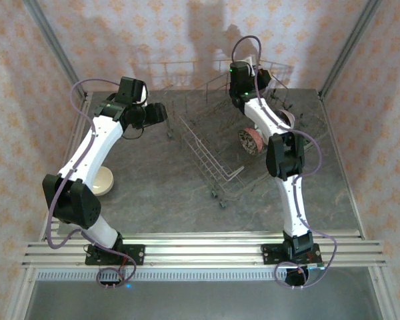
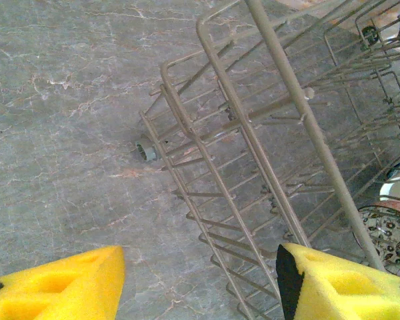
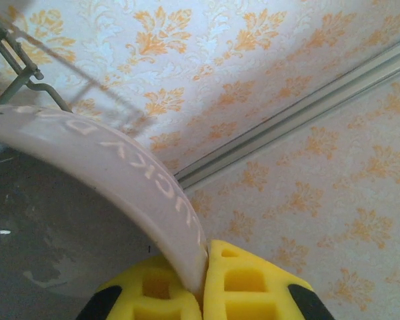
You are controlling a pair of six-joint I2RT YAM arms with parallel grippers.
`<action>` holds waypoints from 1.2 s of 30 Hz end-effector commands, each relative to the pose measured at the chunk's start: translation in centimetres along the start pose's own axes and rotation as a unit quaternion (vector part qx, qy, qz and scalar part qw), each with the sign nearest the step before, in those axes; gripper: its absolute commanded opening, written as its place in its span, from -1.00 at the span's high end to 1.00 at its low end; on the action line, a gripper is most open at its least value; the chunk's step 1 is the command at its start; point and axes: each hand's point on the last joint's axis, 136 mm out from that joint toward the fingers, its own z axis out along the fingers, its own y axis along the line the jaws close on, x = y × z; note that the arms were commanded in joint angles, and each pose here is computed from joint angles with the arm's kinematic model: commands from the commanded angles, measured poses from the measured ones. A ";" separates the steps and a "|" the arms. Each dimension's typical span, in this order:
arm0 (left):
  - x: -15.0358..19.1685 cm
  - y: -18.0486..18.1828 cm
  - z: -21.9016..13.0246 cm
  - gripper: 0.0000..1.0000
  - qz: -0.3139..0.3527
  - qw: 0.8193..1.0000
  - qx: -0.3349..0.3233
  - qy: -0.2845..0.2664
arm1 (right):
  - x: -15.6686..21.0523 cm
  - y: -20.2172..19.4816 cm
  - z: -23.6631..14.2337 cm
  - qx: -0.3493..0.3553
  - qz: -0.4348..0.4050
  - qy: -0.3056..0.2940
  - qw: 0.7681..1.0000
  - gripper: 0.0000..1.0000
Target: Load the bowls into the dish rack
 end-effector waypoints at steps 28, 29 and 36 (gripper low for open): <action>0.6 -0.8 1.0 -0.26 0.020 0.999 0.011 0.036 | 0.5 1.5 2.4 0.022 -0.041 -0.014 0.999 1.00; 0.6 -0.9 1.0 -0.26 0.021 0.999 0.012 0.037 | 0.5 1.6 2.4 0.021 -0.042 -0.015 0.999 1.00; 0.5 -1.0 1.2 -0.26 0.023 0.999 0.014 0.039 | 0.7 2.3 2.3 0.021 -0.061 -0.014 0.998 1.00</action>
